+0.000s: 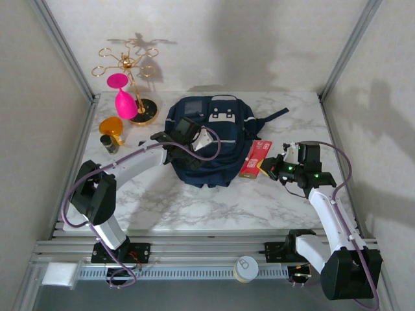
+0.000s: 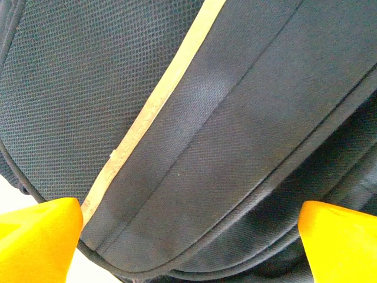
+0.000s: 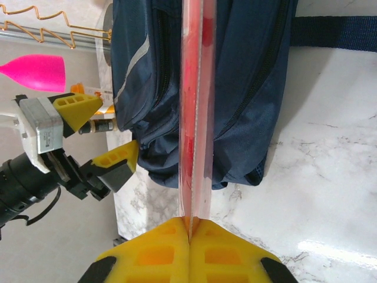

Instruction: Pack books, pencil case, and school supplies into a backpack

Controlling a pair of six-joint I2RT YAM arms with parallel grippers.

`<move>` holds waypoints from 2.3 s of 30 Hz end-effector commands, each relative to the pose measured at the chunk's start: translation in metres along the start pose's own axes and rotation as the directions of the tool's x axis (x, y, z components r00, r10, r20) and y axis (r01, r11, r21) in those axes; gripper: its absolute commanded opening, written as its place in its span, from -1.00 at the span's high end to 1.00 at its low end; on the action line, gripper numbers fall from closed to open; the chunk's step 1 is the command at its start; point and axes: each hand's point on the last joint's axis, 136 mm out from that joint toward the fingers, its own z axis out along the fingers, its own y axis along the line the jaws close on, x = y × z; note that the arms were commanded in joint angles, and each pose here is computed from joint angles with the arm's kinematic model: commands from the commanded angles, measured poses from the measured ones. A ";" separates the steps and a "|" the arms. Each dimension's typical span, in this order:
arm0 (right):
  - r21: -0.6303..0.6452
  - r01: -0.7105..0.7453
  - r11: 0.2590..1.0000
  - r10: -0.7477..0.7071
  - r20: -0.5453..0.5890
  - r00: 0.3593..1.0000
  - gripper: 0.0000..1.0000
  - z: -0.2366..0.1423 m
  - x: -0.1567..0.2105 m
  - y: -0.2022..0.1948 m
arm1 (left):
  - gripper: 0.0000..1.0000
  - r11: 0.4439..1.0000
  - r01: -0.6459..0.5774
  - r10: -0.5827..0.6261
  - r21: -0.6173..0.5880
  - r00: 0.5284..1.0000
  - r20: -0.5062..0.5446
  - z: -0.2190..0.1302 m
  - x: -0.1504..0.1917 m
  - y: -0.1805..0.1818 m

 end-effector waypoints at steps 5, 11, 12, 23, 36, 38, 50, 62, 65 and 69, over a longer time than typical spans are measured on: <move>-0.022 0.019 1.000 -0.020 -0.015 1.000 1.00 0.003 0.003 0.002 | -0.74 0.995 -0.004 0.012 -0.096 0.997 0.080 -0.005 -0.033 0.032; -0.026 0.021 0.999 -0.022 -0.010 1.000 1.00 0.002 0.002 0.004 | -0.38 0.998 0.002 0.005 -0.057 0.993 0.116 -0.006 -0.048 0.036; -0.025 0.022 0.999 -0.022 -0.012 1.000 1.00 0.002 0.002 0.004 | -0.34 0.999 0.006 0.000 -0.054 0.994 0.113 -0.004 -0.047 0.036; -0.059 0.021 0.998 -0.022 -0.016 1.000 1.00 0.002 0.001 0.012 | 0.13 1.000 0.004 -0.006 0.025 0.997 0.079 0.026 -0.023 -0.007; -0.130 0.026 0.991 -0.031 -0.033 0.999 1.00 0.001 -0.003 0.034 | 1.00 0.967 0.243 -0.255 0.079 0.940 0.226 -0.016 -0.094 -0.006; -0.156 0.036 0.987 -0.041 -0.031 0.999 1.00 0.002 -0.008 0.045 | 1.00 0.947 0.311 -0.322 0.082 0.919 0.229 -0.026 -0.109 -0.018; -0.165 -0.091 0.982 0.130 0.239 0.962 1.00 0.043 -0.085 0.031 | 1.00 0.695 0.675 -0.718 0.247 0.667 0.199 -0.047 -0.168 -0.062; -0.057 -0.004 0.998 0.018 0.250 0.968 0.32 0.119 -0.078 0.038 | 1.00 0.592 0.769 -0.804 0.239 0.545 0.239 -0.041 -0.167 -0.028; 0.015 0.010 1.000 -0.013 0.238 0.971 0.11 0.106 -0.078 0.026 | 1.00 0.585 0.768 -0.810 0.260 0.535 0.240 -0.042 -0.168 -0.025; 0.031 -0.051 0.998 0.041 0.261 0.964 0.13 0.093 -0.083 0.007 | 1.00 0.574 0.758 -0.819 0.310 0.526 0.230 -0.044 -0.174 -0.031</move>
